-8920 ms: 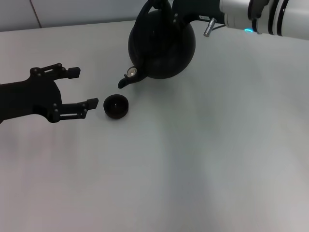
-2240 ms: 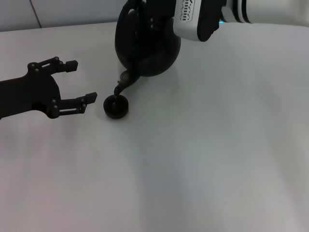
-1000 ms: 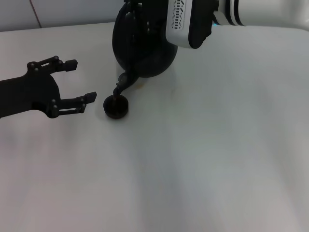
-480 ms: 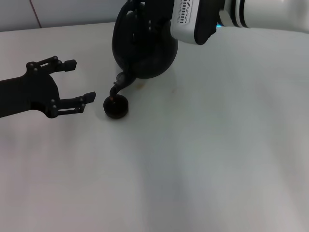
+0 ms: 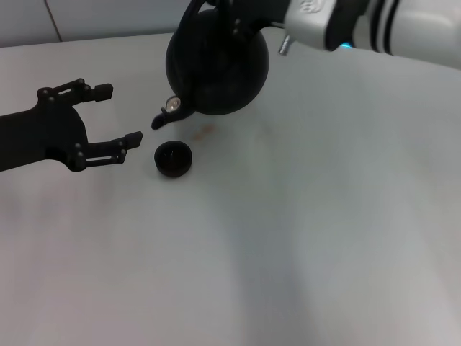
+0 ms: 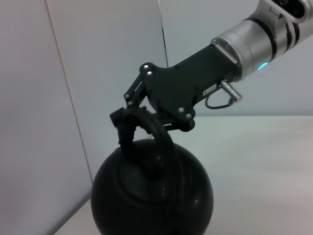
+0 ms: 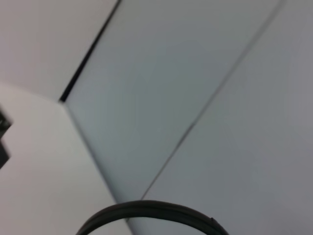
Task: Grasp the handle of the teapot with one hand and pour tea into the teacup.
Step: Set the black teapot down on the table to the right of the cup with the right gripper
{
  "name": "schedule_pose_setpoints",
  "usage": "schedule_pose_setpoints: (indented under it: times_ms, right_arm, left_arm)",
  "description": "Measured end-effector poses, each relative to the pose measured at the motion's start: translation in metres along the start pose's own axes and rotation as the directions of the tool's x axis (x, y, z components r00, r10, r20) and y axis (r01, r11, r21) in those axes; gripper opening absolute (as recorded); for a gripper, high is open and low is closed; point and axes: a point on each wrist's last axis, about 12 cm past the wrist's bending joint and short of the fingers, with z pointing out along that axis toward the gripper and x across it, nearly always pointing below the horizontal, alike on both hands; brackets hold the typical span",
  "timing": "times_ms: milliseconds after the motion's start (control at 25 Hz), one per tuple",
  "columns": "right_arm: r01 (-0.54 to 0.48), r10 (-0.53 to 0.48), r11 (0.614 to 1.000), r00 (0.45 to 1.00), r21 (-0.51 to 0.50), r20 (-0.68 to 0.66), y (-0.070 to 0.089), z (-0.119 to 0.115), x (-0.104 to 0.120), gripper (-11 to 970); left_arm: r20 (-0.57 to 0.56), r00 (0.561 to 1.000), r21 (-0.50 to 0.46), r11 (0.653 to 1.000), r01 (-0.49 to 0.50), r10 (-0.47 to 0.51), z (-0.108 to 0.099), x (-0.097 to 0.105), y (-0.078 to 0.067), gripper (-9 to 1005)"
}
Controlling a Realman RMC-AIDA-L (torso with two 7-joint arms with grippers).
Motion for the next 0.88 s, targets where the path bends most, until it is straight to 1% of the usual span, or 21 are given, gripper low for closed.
schedule_pose_setpoints:
  times_ms: [80,120,160,200,280,320,360,480,520,560,680,720,760,880]
  right_arm:
    - [-0.061,0.061,0.998,0.998,0.030,0.016,0.000,-0.007,0.005,87]
    - [-0.121,0.119,0.991,0.993,0.062,0.026,0.000,-0.014,0.010,87]
    - [-0.121,0.119,0.991,0.993,0.062,0.026,0.000,-0.014,0.010,87]
    - [-0.144,0.142,0.987,0.989,0.076,0.029,0.000,-0.017,0.013,87]
    - [-0.214,0.210,0.971,0.977,0.110,0.047,0.000,-0.026,0.020,87]
    - [-0.262,0.256,0.956,0.965,0.132,0.059,0.001,-0.033,0.026,87]
    - [-0.262,0.256,0.956,0.965,0.132,0.059,0.001,-0.033,0.026,87]
    - [-0.318,0.312,0.934,0.948,0.162,0.066,0.004,-0.045,0.036,87]
    - [-0.350,0.344,0.919,0.937,0.180,0.065,0.006,-0.051,0.043,87]
    - [-0.350,0.344,0.919,0.937,0.180,0.065,0.006,-0.051,0.043,87]
    - [-0.395,0.391,0.898,0.919,0.193,0.056,0.012,-0.059,0.053,87]
    - [-0.424,0.423,0.884,0.905,0.197,0.048,0.016,-0.063,0.059,87]
    - [-0.424,0.423,0.884,0.905,0.197,0.048,0.016,-0.063,0.059,87]
    - [-0.464,0.466,0.865,0.884,0.191,0.038,0.024,-0.069,0.067,88]
  left_arm:
    - [0.013,1.000,-0.003,1.000,0.003,-0.003,0.000,-0.001,0.000,860]
    - [0.017,1.000,-0.003,1.000,0.003,-0.003,0.000,-0.002,0.000,860]
    - [0.020,1.000,-0.003,1.000,0.003,-0.003,0.000,-0.002,0.000,860]
    - [0.020,1.000,-0.003,1.000,0.003,-0.003,0.000,-0.002,0.000,860]
    - [0.029,1.000,-0.002,1.000,0.001,-0.001,-0.001,-0.004,0.000,860]
    - [0.034,0.999,-0.003,1.000,0.003,-0.003,-0.001,-0.005,0.000,860]
    - [0.036,0.999,-0.002,1.000,0.004,-0.004,-0.001,-0.005,0.000,860]
    - [0.050,0.999,0.000,1.000,0.006,-0.006,-0.003,-0.007,0.000,860]
    - [0.050,0.999,0.000,1.000,0.006,-0.006,-0.003,-0.007,0.000,860]
    - [0.059,0.998,0.001,1.000,0.007,-0.007,-0.004,-0.008,0.000,860]
    - [0.066,0.998,0.007,1.000,0.008,-0.008,-0.004,-0.009,-0.001,860]
    - [0.068,0.998,0.009,1.000,0.006,-0.007,-0.004,-0.009,-0.001,860]
    - [0.069,0.998,0.010,1.000,0.005,-0.006,-0.004,-0.010,-0.001,860]
    - [0.072,0.997,0.013,1.000,0.005,-0.006,-0.004,-0.010,-0.002,860]
